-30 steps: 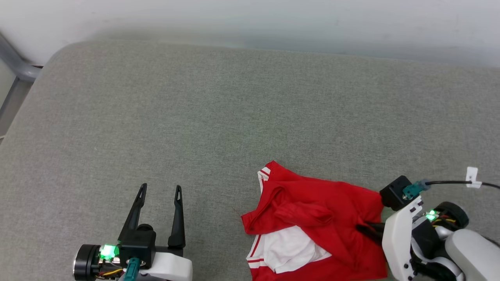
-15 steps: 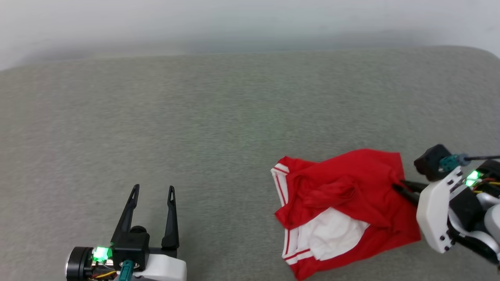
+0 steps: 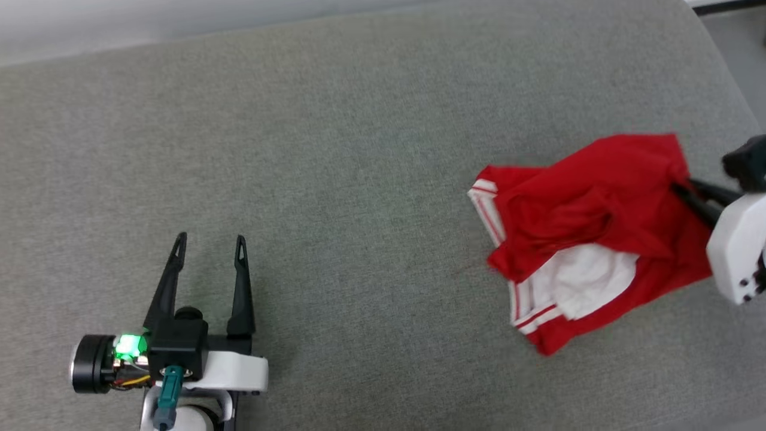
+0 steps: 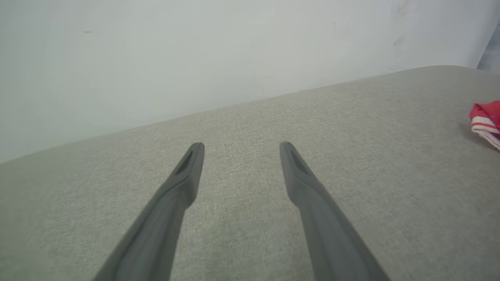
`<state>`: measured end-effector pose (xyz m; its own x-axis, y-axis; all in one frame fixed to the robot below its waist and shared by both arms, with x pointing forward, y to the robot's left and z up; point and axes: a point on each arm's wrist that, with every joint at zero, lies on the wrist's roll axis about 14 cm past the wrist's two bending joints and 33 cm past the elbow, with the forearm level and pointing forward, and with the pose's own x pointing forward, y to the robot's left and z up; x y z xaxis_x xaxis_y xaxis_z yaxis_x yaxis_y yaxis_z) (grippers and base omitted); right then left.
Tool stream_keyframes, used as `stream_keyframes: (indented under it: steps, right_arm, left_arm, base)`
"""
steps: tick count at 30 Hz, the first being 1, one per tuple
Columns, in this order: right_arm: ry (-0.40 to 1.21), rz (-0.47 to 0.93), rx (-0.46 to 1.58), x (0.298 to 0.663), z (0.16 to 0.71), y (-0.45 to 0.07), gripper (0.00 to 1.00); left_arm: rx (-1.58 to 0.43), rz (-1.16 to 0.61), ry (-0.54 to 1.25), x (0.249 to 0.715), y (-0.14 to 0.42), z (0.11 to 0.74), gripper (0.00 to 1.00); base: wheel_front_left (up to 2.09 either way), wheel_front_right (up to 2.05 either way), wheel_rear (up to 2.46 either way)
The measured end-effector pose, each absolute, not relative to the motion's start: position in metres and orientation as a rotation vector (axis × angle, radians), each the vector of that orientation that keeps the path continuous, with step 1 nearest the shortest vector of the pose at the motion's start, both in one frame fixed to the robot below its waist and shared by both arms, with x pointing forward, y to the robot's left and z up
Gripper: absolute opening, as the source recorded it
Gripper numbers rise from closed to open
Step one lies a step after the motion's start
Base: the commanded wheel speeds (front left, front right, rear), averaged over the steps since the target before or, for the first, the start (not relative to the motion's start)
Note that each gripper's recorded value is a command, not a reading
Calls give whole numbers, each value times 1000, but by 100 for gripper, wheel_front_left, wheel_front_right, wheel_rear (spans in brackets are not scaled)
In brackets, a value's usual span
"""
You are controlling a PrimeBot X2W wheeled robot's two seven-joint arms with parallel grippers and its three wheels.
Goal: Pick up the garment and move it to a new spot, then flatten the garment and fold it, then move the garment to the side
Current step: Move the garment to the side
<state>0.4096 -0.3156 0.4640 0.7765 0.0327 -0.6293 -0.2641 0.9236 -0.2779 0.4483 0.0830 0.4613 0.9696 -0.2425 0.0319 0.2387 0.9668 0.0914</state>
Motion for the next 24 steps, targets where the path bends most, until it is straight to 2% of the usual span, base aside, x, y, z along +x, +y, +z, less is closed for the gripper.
stream_keyframes:
  steps: [13,24]
  right_arm:
    - [669,-103,-485,465,477,-420,0]
    - [715,-310,-456,483,458,-484,0]
  left_arm:
    - [95,-246,-47,483,82,437,100]
    - [99,-206,-33,495,93,417,100]
  base:
    - [0,0,0]
    - [0,0,0]
